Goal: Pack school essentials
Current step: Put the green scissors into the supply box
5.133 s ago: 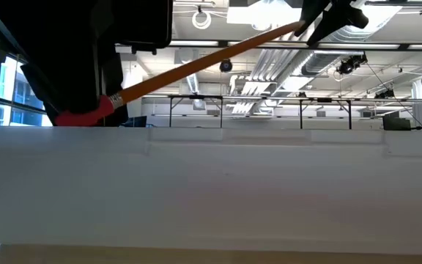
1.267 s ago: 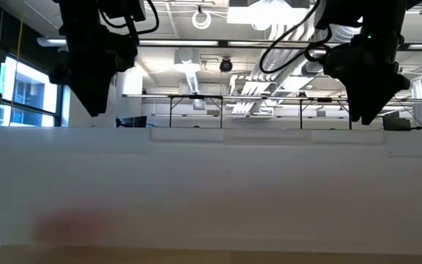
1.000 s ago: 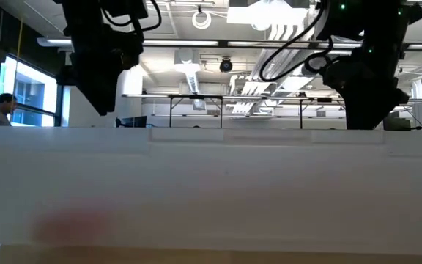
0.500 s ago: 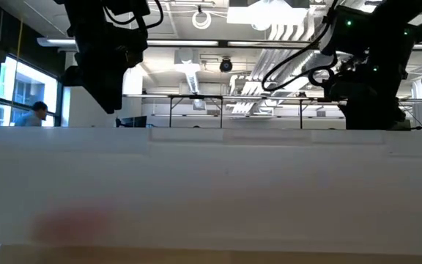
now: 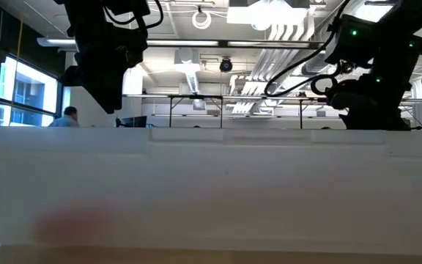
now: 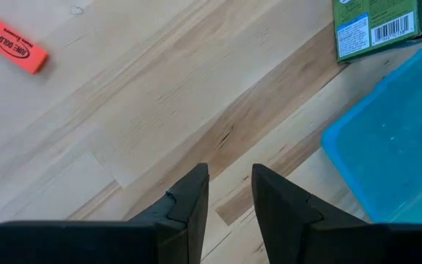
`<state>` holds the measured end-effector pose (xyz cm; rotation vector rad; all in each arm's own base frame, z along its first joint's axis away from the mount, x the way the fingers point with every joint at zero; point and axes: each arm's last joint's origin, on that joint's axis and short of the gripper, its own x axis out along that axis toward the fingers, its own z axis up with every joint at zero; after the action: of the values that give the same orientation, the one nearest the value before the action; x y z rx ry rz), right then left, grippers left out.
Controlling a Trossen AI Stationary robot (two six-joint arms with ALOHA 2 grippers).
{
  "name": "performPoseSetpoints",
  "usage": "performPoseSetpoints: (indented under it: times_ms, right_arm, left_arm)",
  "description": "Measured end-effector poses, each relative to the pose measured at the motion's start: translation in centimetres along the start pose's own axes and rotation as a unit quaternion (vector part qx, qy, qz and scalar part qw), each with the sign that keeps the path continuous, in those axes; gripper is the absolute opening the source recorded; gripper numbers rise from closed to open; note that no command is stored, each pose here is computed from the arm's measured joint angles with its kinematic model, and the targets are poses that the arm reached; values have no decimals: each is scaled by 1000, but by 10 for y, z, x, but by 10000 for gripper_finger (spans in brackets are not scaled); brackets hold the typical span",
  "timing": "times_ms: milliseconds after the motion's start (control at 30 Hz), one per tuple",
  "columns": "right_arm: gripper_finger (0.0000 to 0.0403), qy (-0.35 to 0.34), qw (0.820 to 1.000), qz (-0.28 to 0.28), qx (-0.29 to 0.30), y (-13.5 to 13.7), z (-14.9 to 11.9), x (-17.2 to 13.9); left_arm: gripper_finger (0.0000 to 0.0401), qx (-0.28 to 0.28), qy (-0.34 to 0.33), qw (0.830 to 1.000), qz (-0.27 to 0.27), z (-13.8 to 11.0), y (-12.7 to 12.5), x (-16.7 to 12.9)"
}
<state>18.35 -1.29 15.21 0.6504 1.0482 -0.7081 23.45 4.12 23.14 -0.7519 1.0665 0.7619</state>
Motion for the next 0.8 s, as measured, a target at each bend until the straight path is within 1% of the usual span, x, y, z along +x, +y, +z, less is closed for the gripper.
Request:
performPoseSetpoints:
  times_ms: [233, 500, 800]
  right_arm:
    - [177, -16, 1000, -4, 11, -3, 5, 2]
    - [177, -7, 1000, 4, 16, -5, 6, 3]
    - [177, -2, 999, 2, 33, -4, 6, 6]
  left_arm:
    - [96, 0, -6, 1000, 5, 0, 0, 0]
    - [96, 0, -6, 1000, 6, 0, 0, 0]
    - [96, 0, -6, 1000, 6, 0, 0, 0]
